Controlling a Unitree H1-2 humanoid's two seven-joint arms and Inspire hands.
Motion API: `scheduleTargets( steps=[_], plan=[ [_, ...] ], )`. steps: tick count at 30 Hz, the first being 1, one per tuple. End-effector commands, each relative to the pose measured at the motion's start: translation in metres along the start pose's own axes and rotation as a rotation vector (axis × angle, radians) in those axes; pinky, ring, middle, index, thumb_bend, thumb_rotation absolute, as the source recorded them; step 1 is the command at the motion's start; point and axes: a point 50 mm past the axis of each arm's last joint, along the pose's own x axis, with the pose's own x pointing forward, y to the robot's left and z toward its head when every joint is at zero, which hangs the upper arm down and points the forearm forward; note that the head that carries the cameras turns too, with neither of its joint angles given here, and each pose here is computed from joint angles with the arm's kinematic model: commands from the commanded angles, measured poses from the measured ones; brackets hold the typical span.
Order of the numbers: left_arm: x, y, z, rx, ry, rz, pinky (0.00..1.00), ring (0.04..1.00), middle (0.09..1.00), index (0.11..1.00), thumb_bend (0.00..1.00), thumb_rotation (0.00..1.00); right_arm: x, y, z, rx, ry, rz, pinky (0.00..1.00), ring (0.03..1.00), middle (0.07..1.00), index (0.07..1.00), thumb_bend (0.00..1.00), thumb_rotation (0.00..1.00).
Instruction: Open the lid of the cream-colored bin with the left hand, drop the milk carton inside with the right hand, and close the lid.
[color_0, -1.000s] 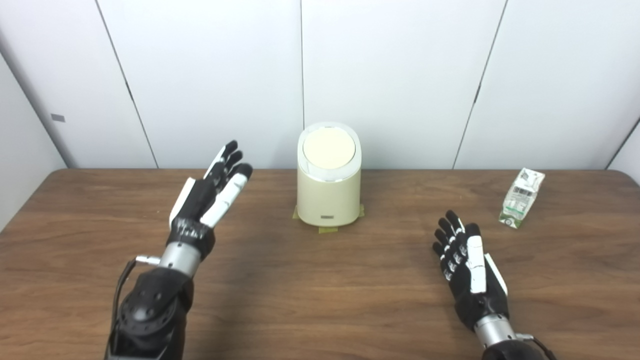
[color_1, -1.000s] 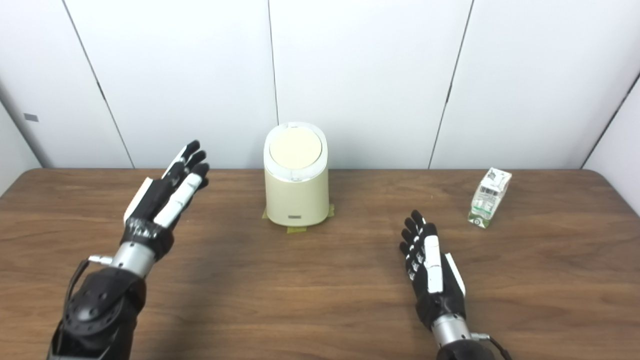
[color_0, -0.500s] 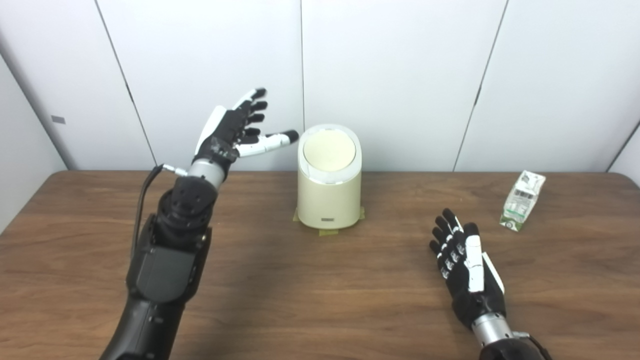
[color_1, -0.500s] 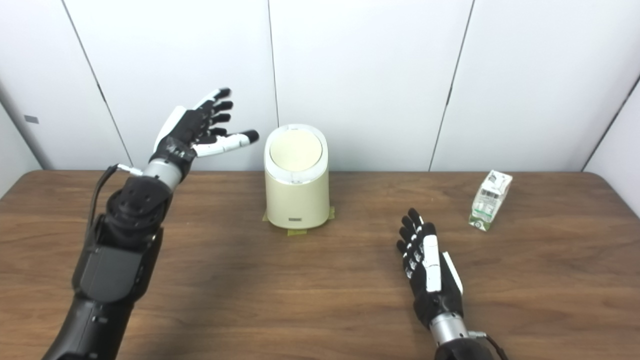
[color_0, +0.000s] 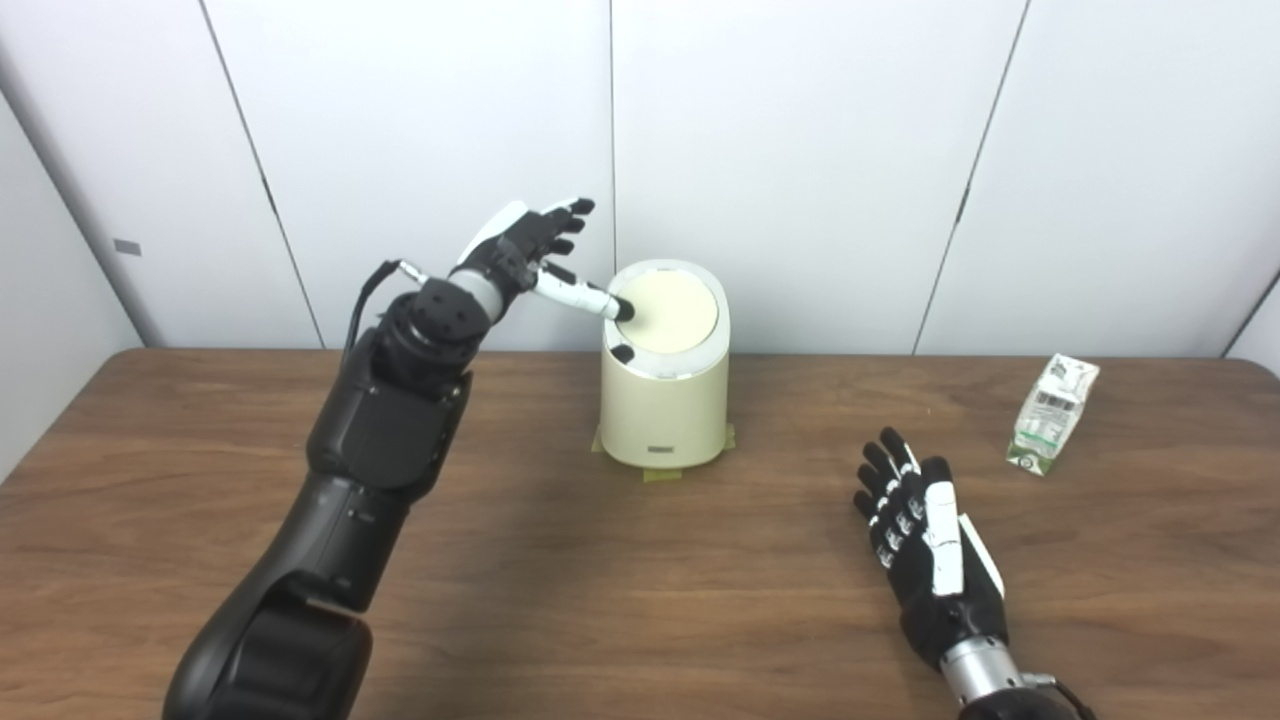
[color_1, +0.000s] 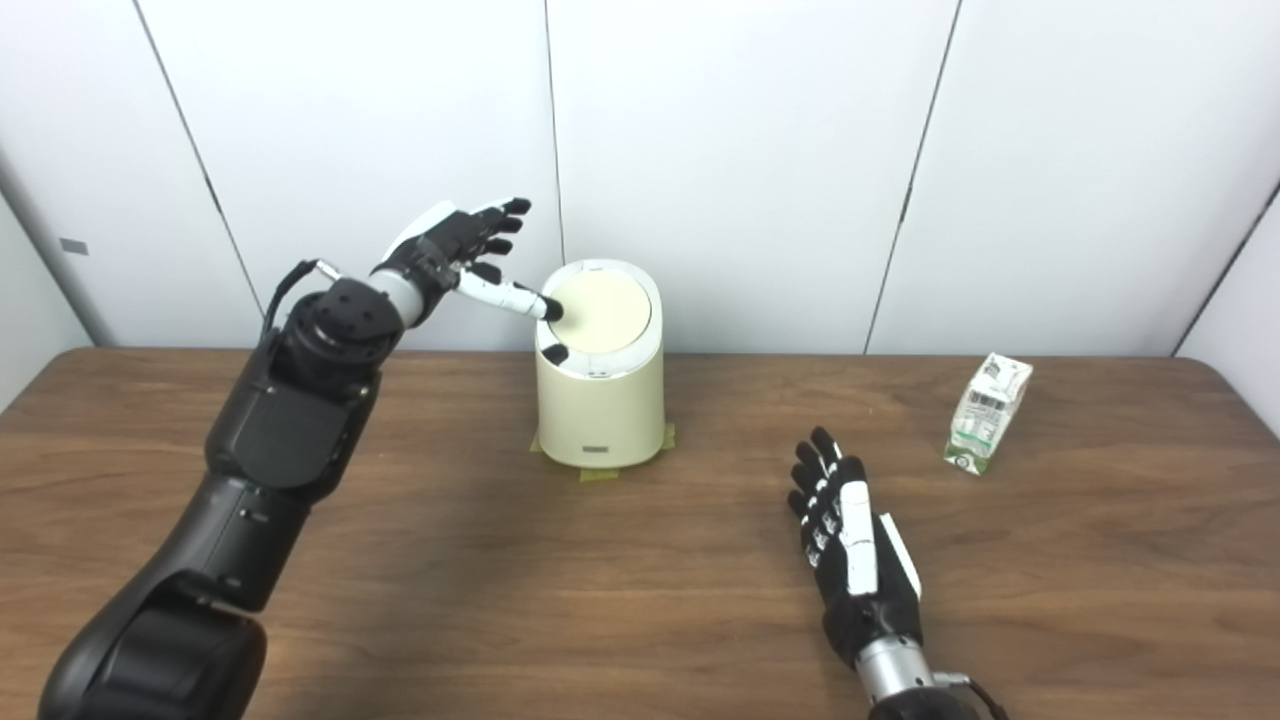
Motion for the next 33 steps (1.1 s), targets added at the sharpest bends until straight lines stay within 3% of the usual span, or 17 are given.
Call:
scheduleTargets(
  steps=[1, 10, 14, 20, 25, 33],
  plan=[
    [0.004, 0.019, 0.042, 0.066, -0.073, 0.041, 0.91, 0.972, 0.985, 0.984, 0.84, 0.04, 0.006, 0.006, 0.016, -0.009, -0.068, 0.023, 1.00, 0.984, 0.972, 0.997, 0.62, 1.00],
    [0.014, 0.014, 0.067, 0.102, -0.083, 0.053, 1.00, 0.997, 0.984, 0.984, 0.83, 0.01, 0.005, 0.010, 0.016, -0.004, -0.060, 0.013, 1.00, 0.981, 0.970, 0.995, 0.63, 1.00],
    [0.018, 0.015, 0.072, 0.140, -0.071, 0.075, 0.95, 0.965, 0.960, 0.959, 0.83, 0.02, 0.006, 0.010, 0.017, -0.003, -0.070, 0.016, 1.00, 0.988, 0.976, 1.000, 0.62, 1.00],
    [0.017, 0.016, 0.069, 0.195, -0.062, 0.056, 0.96, 0.973, 0.971, 0.956, 0.83, 0.00, 0.006, 0.012, 0.020, 0.013, -0.077, 0.012, 1.00, 0.990, 0.975, 0.999, 0.63, 1.00],
    [0.017, 0.017, 0.063, 0.274, -0.054, 0.050, 0.90, 0.955, 0.987, 0.949, 0.83, 0.00, 0.007, 0.013, 0.021, 0.015, -0.086, 0.010, 1.00, 0.994, 0.977, 1.000, 0.63, 1.00],
    [0.018, 0.018, 0.062, 0.459, -0.038, 0.052, 0.87, 0.943, 0.981, 0.932, 0.84, 0.00, 0.009, 0.011, 0.022, 0.018, -0.087, 0.007, 1.00, 0.987, 0.970, 0.990, 0.64, 1.00]
  ],
)
